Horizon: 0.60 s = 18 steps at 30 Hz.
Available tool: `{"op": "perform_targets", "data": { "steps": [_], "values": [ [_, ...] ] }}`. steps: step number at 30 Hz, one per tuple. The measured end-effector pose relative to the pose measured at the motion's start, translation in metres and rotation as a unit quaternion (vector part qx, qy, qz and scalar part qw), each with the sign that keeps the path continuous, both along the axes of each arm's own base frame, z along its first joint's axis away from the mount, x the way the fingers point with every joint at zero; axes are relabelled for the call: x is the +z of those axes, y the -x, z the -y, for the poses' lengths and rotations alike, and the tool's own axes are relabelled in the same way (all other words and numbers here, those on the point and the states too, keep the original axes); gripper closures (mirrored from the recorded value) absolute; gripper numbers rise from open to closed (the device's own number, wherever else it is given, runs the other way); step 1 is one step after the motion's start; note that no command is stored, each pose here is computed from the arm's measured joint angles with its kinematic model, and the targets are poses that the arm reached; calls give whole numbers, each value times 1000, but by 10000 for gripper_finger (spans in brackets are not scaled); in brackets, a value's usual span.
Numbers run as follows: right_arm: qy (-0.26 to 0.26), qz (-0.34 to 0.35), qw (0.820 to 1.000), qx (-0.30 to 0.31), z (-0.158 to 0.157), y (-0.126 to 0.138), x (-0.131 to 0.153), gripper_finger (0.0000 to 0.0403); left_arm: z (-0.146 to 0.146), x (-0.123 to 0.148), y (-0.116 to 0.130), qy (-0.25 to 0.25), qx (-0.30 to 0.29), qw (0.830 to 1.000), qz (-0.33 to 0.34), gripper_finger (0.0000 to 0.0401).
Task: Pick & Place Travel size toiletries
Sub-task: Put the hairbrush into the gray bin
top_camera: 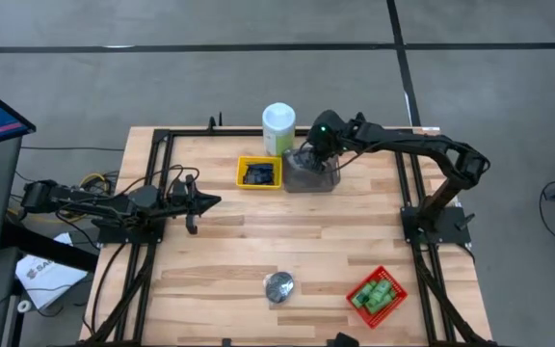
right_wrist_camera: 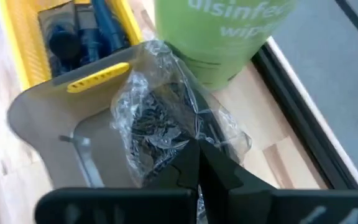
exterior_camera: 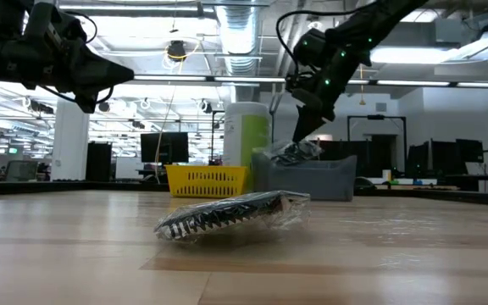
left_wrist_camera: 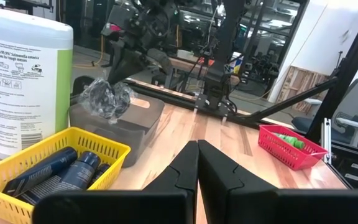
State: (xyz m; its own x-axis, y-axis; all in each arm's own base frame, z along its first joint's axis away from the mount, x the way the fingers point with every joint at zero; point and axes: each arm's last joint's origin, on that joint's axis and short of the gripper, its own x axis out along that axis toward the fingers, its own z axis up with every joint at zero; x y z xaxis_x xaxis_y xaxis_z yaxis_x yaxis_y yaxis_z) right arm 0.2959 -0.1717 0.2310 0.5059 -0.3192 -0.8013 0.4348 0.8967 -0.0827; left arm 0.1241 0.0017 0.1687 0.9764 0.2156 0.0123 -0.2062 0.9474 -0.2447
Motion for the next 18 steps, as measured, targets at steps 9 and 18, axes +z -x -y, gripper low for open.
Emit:
{"op": "perform_targets", "data": {
  "steps": [9,18],
  "values": [
    [3,-12,1000,-26,-11,5,-27,403,0,1,0,0,0,1000,5,401],
    [1,-13,999,-32,-12,6,-32,403,0,2,0,1,0,1000,9,401]
  ]
}}
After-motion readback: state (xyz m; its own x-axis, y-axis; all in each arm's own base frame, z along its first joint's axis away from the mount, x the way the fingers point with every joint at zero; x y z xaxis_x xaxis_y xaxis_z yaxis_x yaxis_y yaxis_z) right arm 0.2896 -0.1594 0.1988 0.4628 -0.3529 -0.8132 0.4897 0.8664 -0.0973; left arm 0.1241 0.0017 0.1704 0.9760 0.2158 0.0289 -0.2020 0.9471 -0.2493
